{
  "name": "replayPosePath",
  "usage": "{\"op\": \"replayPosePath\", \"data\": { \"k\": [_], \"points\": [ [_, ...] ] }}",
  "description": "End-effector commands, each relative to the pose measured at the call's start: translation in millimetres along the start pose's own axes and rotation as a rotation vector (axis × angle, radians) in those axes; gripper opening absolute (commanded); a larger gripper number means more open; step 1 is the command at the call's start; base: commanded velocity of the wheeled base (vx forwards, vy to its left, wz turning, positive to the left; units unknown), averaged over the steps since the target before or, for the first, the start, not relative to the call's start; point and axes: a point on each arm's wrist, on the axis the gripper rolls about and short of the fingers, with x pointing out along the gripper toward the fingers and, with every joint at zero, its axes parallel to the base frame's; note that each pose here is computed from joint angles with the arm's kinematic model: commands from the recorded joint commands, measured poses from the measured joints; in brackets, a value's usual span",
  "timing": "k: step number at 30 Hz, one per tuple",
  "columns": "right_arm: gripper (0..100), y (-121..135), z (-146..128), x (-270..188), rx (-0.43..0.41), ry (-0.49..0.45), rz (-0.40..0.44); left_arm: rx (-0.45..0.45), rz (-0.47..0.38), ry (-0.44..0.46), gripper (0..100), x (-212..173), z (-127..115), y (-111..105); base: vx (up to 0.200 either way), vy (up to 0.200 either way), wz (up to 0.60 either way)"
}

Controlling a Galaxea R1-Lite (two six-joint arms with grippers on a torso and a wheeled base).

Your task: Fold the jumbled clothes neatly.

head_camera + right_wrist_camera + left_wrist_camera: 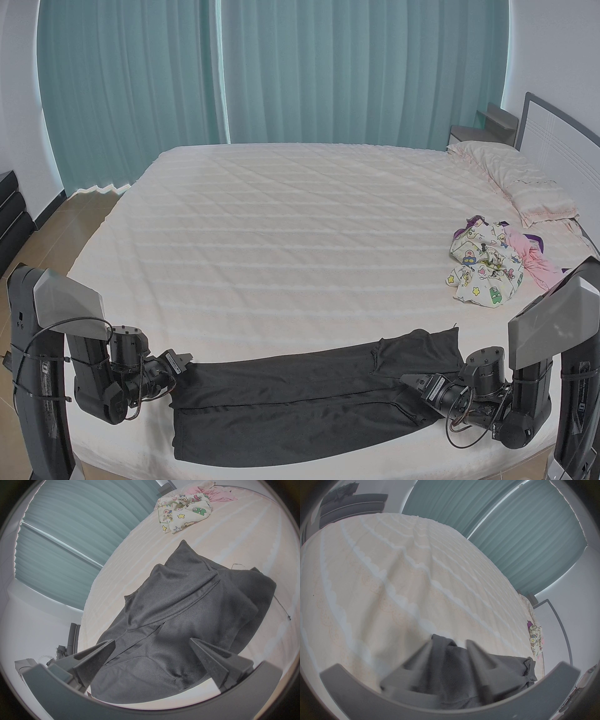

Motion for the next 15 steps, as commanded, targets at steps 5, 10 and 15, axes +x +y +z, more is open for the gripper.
{"op": "replayPosePath", "data": {
  "k": [5, 10, 15],
  "points": [
    [100, 0.2, 0.3, -0.3, -0.001, -0.006, 0.005, 0.011, 0.036, -0.001, 0, -5.3, -2.8, 4.4, 0.000, 0.000, 0.00],
    [100, 0.2, -0.2, -0.6, -0.001, -0.004, 0.004, 0.012, 0.076, -0.044, 0, -5.1, -0.9, 4.6, 0.000, 0.000, 0.00],
    [100, 0.5, 0.0, -0.8, -0.002, -0.005, 0.006, 0.004, 0.081, -0.056, 0, -5.2, 1.2, 4.8, 0.000, 0.000, 0.00]
  ]
}}
